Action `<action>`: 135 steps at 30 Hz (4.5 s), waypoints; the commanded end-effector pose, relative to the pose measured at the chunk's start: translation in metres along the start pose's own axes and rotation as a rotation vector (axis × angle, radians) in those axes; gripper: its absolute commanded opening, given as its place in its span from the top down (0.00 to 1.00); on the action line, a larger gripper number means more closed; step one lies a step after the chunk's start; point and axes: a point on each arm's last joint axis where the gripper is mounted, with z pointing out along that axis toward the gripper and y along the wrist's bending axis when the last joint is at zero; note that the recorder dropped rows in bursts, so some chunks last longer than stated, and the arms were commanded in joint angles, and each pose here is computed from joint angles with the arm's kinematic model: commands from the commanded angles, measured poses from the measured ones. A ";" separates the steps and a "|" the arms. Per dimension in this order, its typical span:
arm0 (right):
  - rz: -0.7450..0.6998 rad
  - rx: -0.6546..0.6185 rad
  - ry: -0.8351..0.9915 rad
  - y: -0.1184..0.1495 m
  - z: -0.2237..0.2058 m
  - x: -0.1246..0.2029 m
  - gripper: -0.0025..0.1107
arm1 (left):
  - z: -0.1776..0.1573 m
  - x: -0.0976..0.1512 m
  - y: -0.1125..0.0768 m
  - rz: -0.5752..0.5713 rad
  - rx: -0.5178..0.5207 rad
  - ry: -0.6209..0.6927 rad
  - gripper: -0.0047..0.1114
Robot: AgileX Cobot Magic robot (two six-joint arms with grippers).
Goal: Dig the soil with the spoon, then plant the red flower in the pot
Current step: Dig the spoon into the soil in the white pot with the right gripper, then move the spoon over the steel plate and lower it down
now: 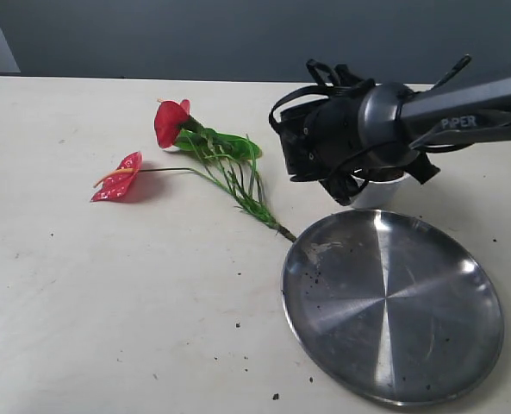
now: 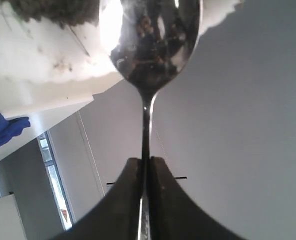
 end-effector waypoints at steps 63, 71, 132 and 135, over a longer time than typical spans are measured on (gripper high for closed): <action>0.165 -0.008 0.043 0.002 0.025 0.016 0.98 | 0.000 -0.001 0.000 -0.009 0.004 -0.004 0.95; 0.556 -0.130 -0.045 0.010 0.008 0.046 0.98 | 0.000 -0.001 0.000 -0.009 0.004 -0.004 0.95; 1.236 -0.997 -0.623 0.105 -0.047 -0.019 0.98 | 0.000 -0.001 0.000 -0.009 0.004 -0.004 0.95; 1.236 -0.997 -0.623 0.105 -0.047 -0.019 0.98 | 0.000 -0.001 0.000 -0.009 0.004 -0.004 0.95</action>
